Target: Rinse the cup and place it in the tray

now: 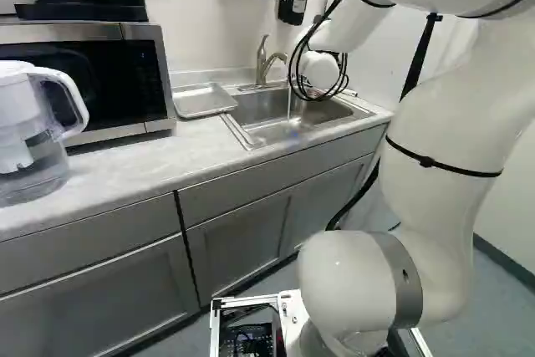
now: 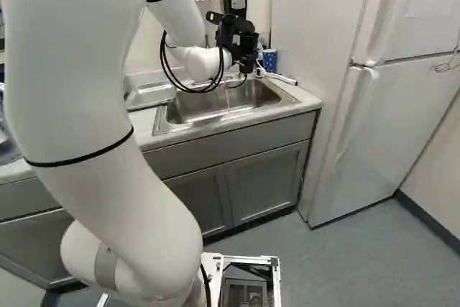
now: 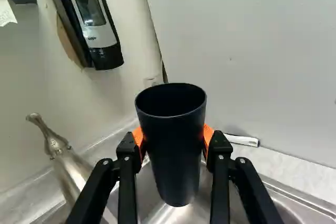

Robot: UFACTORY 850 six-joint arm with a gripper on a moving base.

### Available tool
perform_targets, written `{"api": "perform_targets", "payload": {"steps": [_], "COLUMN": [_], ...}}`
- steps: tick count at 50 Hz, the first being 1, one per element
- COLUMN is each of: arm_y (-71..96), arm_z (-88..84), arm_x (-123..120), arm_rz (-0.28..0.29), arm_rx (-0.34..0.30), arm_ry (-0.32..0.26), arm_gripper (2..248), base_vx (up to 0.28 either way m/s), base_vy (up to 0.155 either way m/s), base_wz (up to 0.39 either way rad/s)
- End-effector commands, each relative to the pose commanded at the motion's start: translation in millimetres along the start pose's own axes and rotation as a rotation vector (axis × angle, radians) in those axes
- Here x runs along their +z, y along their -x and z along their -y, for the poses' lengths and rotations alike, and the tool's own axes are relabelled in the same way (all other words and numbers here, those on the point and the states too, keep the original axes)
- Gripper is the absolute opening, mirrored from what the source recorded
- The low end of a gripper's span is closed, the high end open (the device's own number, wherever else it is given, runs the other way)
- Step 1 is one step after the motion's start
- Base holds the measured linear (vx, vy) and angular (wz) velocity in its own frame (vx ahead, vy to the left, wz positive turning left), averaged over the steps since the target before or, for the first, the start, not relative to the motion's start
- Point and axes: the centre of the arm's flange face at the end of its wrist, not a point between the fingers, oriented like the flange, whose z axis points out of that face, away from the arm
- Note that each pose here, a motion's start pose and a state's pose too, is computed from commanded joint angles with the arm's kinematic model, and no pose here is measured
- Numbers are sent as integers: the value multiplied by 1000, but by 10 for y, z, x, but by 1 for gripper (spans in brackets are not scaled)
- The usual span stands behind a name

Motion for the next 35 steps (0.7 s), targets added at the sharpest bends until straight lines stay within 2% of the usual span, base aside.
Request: {"api": "perform_targets", "payload": {"steps": [18, 25, 35], "arm_y": [-6, -8, -9], "arm_z": [-25, -38, -57], "arm_x": [25, 42, 66], "arm_rz": [9, 14, 19], "arm_rx": [-61, -44, -79], "arm_ry": [-48, -65, -90], "arm_gripper": [124, 124, 124], "base_vx": [0, 0, 0], "base_vy": [0, 0, 0], "base_wz": [0, 0, 0]}}
